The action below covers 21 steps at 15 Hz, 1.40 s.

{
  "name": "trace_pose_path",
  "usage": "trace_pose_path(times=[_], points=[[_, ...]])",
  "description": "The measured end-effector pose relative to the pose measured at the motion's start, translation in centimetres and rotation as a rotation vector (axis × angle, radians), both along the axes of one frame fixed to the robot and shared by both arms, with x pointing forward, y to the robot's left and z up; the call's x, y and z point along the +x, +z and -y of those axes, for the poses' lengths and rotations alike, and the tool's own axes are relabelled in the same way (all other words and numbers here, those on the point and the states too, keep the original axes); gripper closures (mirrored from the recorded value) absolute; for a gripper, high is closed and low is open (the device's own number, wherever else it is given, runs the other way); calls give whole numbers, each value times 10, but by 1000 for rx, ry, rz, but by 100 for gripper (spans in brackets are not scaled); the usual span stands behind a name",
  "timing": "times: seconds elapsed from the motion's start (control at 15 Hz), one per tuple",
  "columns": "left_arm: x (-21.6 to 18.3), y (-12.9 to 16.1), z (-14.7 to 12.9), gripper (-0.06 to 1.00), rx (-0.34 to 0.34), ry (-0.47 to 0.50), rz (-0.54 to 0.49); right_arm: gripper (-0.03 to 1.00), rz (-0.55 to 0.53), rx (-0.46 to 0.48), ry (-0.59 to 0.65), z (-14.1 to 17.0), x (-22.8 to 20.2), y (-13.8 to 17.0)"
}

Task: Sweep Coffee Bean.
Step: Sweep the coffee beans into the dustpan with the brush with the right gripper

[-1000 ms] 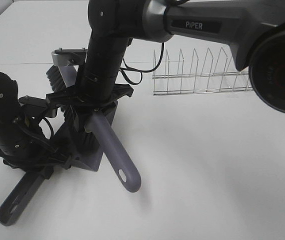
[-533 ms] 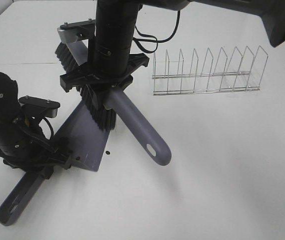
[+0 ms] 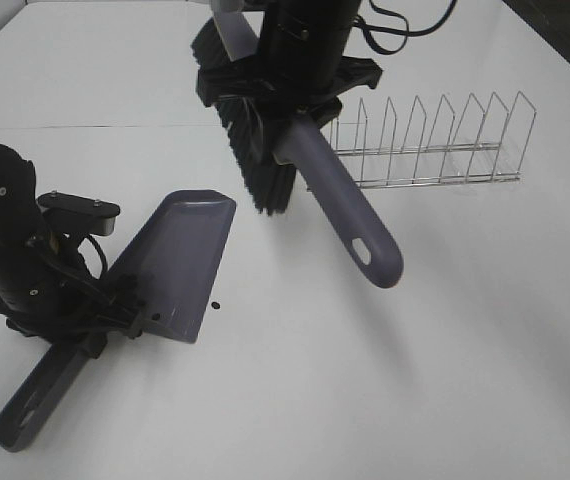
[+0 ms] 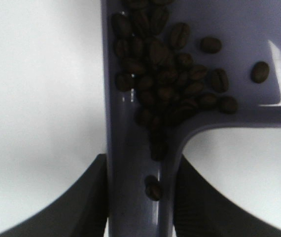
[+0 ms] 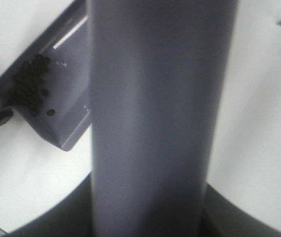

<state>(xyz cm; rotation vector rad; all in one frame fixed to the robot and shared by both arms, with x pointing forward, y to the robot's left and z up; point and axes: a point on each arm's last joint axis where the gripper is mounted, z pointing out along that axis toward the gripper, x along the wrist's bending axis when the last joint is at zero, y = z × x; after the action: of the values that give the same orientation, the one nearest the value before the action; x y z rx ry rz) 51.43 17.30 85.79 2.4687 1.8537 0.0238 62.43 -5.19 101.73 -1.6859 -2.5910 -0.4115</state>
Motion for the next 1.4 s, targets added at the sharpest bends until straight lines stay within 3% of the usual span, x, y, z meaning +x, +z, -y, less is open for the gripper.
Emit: trace_pose_path(times=[0.33, 0.53, 0.73, 0.87, 1.13, 1.4], points=[[0, 0, 0, 63, 0, 0, 0, 68, -136, -194, -56, 36, -21, -56], [0, 0, 0, 63, 0, 0, 1, 68, -134, -196, -82, 40, -27, -87], [0, 0, 0, 63, 0, 0, 1, 68, -155, -120, -122, 31, -23, -114], [0, 0, 0, 63, 0, -1, 1, 68, -173, -20, -144, 20, -21, -125], [0, 0, 0, 63, -1, -1, 3, 68, -269, 119, -98, -10, -34, -150], [1, 0, 0, 63, -2, -1, 6, 68, -268, 339, -64, -37, -35, -138]])
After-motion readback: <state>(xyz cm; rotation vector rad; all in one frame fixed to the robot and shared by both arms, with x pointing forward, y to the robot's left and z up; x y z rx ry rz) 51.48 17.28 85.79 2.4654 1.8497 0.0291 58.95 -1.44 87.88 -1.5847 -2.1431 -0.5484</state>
